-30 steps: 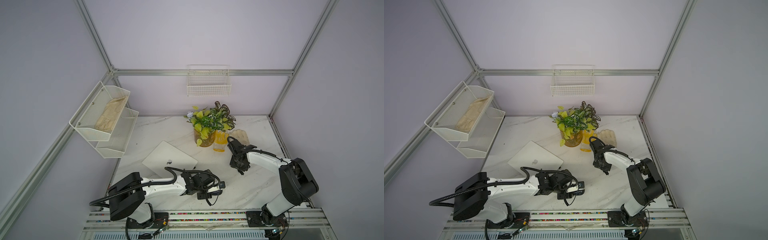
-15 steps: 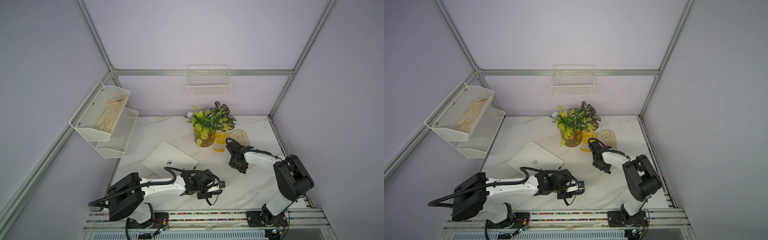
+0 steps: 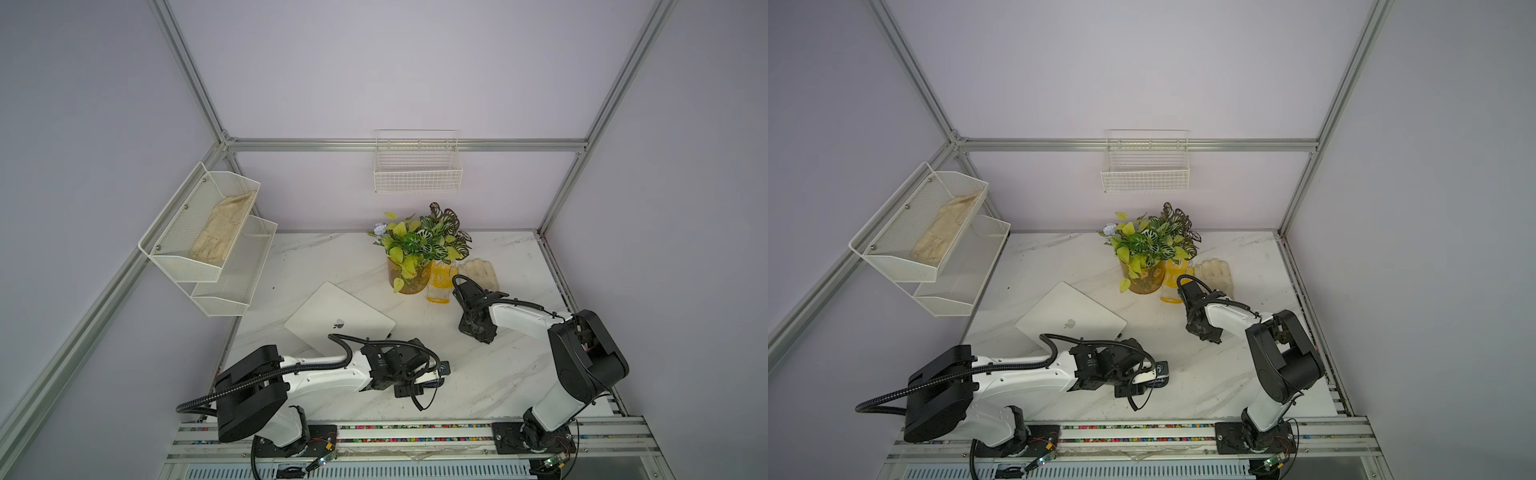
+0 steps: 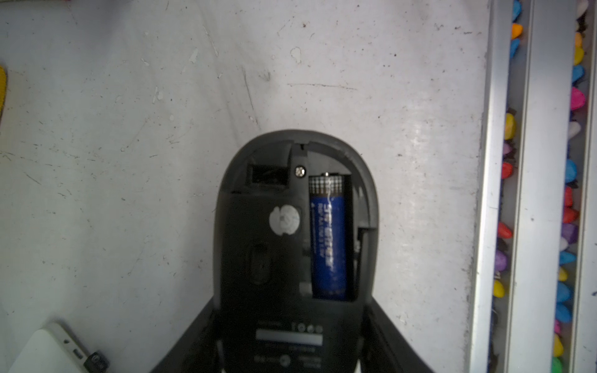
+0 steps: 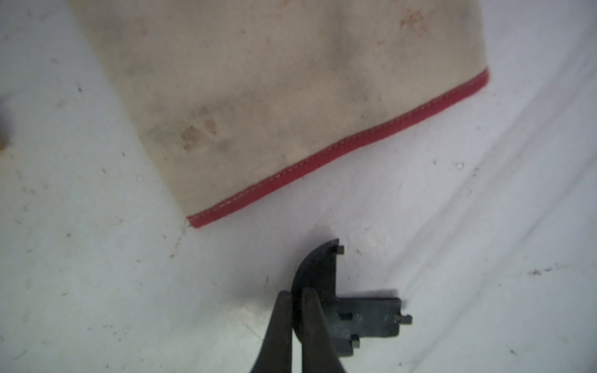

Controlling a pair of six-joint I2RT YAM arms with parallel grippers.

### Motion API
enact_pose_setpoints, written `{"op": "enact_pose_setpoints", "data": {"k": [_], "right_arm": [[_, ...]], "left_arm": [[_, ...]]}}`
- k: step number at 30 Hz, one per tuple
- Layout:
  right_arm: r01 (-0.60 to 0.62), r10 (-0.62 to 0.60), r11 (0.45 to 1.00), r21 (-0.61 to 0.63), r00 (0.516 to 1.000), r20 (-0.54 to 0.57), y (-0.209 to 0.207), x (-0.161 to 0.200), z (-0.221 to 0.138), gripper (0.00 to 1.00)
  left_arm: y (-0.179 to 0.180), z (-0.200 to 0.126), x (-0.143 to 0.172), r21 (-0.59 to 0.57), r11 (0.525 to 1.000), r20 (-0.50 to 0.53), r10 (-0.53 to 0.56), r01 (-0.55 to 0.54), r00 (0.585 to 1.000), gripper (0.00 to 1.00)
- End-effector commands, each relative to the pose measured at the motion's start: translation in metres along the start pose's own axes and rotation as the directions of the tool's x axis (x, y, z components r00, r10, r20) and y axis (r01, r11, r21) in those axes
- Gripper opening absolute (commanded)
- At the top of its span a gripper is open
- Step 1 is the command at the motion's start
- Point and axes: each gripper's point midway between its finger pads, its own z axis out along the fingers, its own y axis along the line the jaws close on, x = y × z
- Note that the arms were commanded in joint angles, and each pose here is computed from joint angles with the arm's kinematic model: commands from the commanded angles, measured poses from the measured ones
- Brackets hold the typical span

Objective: Insert the wireless mouse receiver into the laptop
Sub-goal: Pick up the lid from the center of the board.

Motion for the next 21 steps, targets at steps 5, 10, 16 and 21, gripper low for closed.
{"op": "enact_pose_setpoints", "data": {"k": [5, 10, 16, 21], "right_arm": [[0.064, -0.050, 0.968, -0.242, 0.997, 0.065, 0.028, -0.019, -0.069, 0.00], [0.086, -0.062, 0.828, -0.554, 0.996, 0.063, 0.047, -0.035, -0.141, 0.00], [0.097, -0.162, 0.563, -0.821, 0.987, 0.005, 0.059, -0.024, -0.213, 0.00], [0.092, -0.298, 0.320, -0.943, 0.955, -0.007, 0.071, 0.004, -0.260, 0.00]], "left_arm": [[0.029, -0.034, -0.038, -0.118, 0.990, 0.204, -0.057, 0.082, 0.977, 0.34], [0.047, -0.052, -0.044, -0.123, 0.980, 0.310, -0.113, 0.158, 0.944, 0.33], [0.067, -0.072, -0.032, -0.113, 0.979, 0.362, -0.118, 0.169, 0.925, 0.35], [0.084, -0.080, -0.010, -0.118, 0.974, 0.360, -0.141, 0.195, 0.922, 0.37]]}}
